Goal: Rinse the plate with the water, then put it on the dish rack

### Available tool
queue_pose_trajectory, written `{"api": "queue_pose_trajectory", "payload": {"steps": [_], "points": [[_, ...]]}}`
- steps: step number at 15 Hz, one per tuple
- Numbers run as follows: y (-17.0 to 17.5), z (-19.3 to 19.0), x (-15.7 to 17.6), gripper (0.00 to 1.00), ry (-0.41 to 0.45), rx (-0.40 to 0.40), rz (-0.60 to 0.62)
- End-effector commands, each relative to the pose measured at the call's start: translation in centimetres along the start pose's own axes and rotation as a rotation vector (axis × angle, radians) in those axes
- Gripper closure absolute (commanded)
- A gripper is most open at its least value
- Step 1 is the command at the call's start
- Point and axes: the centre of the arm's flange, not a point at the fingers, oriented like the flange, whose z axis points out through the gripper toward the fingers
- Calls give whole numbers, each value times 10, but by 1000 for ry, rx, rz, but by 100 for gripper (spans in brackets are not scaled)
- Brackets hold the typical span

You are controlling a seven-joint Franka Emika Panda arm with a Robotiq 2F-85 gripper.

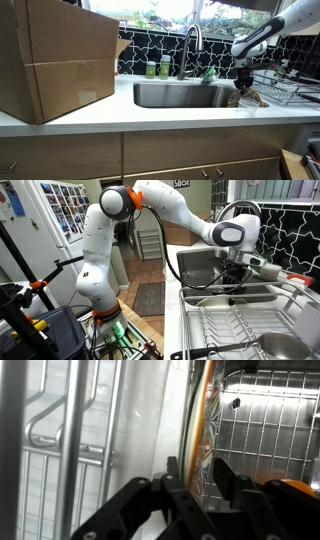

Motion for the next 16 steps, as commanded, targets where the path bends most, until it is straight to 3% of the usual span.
{"api": "queue_pose_trajectory", "payload": {"steps": [1,3,6,11,12,13,14,16], "points": [[-1,9,-2,72,-7,-1,-23],[-1,10,-2,72,-8,-5,-29],[-4,10,-2,45,-11,-4,-42],[-20,15,-6,8,-51,-5,-72],[-21,18,-6,18,-58,-12,-77],[-20,20,-5,44,-63,-17,-76],[-19,20,-5,44,-65,-26,-76],[-16,18,-5,56,-67,-45,-81]]}}
